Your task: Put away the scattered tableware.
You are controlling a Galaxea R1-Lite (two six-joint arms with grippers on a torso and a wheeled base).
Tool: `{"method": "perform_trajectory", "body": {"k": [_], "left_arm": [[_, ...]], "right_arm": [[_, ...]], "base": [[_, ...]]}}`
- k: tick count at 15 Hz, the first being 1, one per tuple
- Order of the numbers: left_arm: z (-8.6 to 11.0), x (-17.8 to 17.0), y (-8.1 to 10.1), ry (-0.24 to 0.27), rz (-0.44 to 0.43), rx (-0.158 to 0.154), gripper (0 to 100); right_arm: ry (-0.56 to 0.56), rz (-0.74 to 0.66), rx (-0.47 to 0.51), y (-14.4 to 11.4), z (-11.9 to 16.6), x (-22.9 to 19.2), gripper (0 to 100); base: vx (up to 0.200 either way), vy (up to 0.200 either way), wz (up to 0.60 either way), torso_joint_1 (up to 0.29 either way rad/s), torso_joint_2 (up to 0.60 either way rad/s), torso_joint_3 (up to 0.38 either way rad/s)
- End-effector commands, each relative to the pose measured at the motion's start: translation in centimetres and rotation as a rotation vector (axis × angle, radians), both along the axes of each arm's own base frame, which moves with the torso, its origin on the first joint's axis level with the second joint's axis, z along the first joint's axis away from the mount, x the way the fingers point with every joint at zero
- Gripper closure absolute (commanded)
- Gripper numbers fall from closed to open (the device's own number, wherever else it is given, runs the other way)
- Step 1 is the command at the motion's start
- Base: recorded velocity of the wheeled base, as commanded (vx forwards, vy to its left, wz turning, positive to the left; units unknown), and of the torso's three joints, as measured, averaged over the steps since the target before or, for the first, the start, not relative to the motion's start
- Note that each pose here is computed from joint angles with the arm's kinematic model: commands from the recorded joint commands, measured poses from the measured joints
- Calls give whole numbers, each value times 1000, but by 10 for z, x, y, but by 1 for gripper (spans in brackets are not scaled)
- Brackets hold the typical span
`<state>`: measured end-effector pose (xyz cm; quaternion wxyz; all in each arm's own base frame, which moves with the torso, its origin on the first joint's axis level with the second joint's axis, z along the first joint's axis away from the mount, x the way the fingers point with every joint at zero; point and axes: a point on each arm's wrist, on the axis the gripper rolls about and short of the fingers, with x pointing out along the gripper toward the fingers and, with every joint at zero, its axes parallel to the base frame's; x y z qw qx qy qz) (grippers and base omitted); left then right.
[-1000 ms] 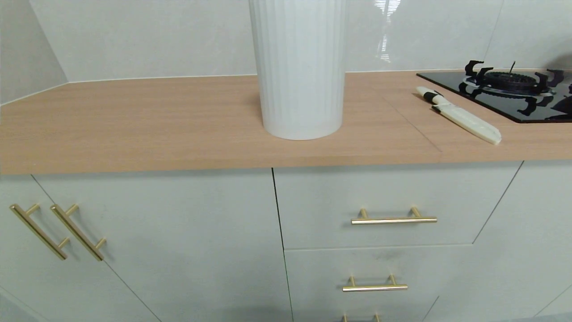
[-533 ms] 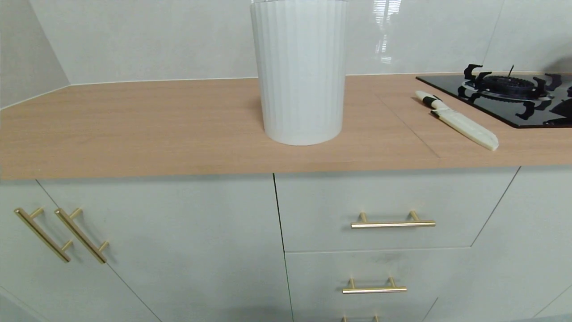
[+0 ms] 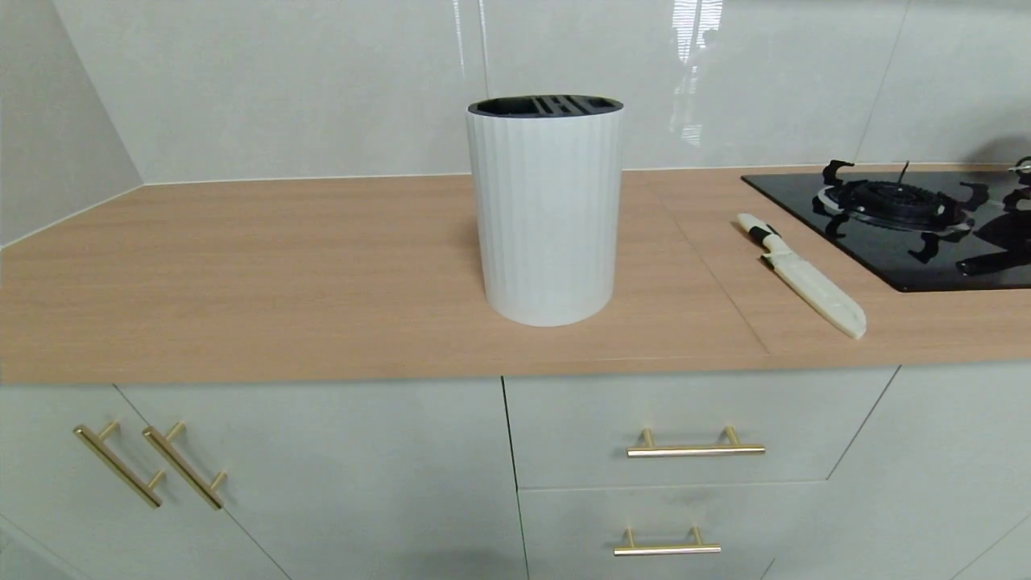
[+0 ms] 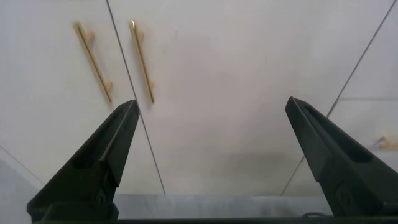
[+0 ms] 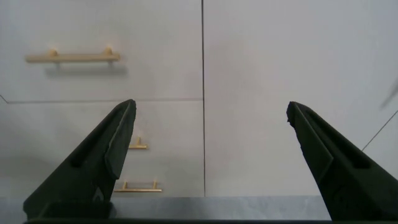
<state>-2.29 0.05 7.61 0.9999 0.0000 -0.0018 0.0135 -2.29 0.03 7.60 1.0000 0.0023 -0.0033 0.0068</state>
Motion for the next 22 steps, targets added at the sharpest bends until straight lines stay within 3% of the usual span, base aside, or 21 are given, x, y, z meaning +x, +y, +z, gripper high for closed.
{"method": "perform_trajectory", "body": {"k": [1, 22], "left_arm": [[0, 0, 0, 2, 1, 0, 0], [0, 0, 0, 2, 1, 0, 0]], "right_arm": [[0, 0, 0, 0, 0, 0, 0], [0, -1, 1, 0, 0, 0, 0]], "base": [[0, 0, 0, 178, -481, -300], [0, 0, 0, 223, -516, -296]]}}
